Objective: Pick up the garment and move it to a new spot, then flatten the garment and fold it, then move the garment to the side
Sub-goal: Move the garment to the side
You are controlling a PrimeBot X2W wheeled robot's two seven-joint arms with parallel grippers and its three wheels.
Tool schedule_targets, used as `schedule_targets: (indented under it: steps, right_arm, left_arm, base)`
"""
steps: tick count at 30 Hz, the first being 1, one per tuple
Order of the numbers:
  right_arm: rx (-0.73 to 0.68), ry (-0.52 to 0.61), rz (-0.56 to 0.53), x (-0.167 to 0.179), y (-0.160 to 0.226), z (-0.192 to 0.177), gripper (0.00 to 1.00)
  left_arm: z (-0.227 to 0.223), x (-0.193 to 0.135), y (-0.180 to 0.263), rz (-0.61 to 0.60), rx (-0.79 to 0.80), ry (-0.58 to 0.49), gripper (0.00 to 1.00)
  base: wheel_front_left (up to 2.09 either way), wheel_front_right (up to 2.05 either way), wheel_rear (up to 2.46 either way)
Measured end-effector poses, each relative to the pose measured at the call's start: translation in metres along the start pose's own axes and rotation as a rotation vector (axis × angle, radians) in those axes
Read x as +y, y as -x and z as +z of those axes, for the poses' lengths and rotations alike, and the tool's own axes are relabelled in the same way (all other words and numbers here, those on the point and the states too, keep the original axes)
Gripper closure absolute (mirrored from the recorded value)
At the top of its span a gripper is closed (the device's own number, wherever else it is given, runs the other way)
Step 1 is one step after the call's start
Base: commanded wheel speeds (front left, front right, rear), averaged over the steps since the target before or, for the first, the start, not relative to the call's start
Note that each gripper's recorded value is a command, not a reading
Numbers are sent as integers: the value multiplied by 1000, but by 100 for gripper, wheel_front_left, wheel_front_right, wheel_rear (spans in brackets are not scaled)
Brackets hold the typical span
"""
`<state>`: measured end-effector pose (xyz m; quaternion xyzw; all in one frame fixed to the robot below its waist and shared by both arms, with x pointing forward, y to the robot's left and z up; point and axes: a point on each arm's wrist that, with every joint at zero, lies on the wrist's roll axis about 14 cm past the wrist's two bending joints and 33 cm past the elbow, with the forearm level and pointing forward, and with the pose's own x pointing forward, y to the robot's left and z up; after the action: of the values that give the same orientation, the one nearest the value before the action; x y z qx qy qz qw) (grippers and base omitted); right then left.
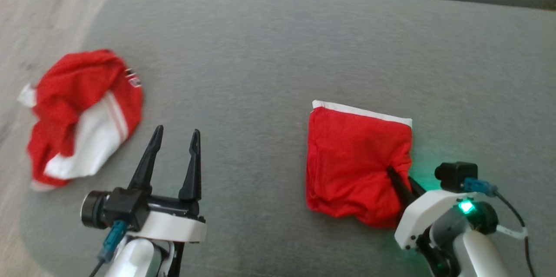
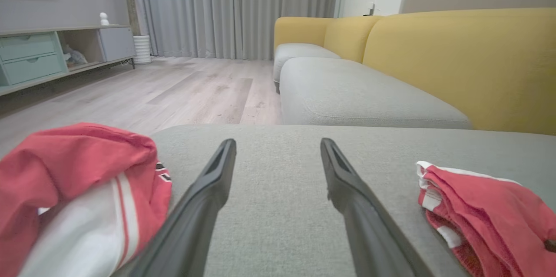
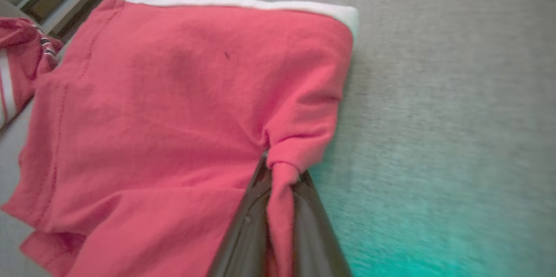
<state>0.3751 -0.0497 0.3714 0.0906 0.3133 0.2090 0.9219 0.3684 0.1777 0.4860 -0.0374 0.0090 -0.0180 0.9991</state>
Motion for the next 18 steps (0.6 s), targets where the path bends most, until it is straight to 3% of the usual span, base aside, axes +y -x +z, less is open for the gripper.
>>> schedule_targets:
  steps: [11, 18]
  right_arm:
    - [-104, 60, -227, -87, 50, 35, 100]
    - [-97, 132, -414, -165, 75, 56, 100]
  left_arm:
    - [-4, -70, -44, -220, -8, 40, 0]
    - [-13, -116, -79, -377, -5, 66, 0]
  base:
    - [0, 0, 0]
    - [0, 0, 0]
